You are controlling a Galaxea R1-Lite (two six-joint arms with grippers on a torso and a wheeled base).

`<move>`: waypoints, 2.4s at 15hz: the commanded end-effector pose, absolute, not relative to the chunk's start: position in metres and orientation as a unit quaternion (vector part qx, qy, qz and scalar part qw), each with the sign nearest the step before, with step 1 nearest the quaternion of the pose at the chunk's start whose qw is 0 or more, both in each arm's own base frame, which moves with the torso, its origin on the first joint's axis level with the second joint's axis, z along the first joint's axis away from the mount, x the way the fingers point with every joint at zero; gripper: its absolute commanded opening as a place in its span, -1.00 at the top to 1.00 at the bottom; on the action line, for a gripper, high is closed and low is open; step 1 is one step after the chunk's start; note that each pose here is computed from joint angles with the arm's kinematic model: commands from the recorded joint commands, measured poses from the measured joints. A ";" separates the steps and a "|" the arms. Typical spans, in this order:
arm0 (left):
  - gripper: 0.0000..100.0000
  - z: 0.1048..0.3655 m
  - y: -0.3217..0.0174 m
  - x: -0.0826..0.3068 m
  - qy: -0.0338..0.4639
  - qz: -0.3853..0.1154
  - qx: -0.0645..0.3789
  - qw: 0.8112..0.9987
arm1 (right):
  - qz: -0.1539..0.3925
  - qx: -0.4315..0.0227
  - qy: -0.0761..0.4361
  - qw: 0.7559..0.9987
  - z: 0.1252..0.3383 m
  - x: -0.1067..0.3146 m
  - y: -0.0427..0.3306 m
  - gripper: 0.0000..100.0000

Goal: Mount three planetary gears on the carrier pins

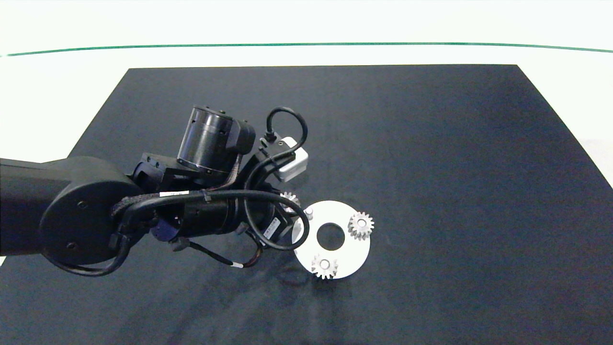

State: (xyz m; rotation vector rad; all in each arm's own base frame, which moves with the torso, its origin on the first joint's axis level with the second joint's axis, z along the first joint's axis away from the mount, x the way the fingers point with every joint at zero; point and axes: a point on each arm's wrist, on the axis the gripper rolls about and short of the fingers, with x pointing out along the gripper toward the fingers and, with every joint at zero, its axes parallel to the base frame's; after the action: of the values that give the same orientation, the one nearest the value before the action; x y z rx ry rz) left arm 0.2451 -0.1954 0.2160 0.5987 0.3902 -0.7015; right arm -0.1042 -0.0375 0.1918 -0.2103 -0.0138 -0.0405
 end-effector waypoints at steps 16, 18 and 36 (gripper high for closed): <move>0.74 0.203 -0.230 0.254 0.191 -0.342 0.295 0.871 | -0.021 -0.106 -0.005 0.994 0.191 -0.104 -0.038 -1.00; 0.74 0.202 -0.231 0.255 0.190 -0.343 0.295 0.871 | -0.020 -0.106 -0.005 0.994 0.191 -0.104 -0.038 -1.00; -1.00 0.205 -0.228 0.254 0.186 -0.340 0.289 0.875 | -0.020 -0.106 -0.007 0.994 0.191 -0.105 -0.038 -1.00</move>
State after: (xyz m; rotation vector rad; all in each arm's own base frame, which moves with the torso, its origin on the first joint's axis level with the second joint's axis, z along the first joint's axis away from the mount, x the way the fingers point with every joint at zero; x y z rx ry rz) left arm 0.2553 -0.2302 0.2011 0.6044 0.3980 -0.7139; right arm -0.1047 -0.0378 0.1915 -0.2092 -0.0174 -0.0394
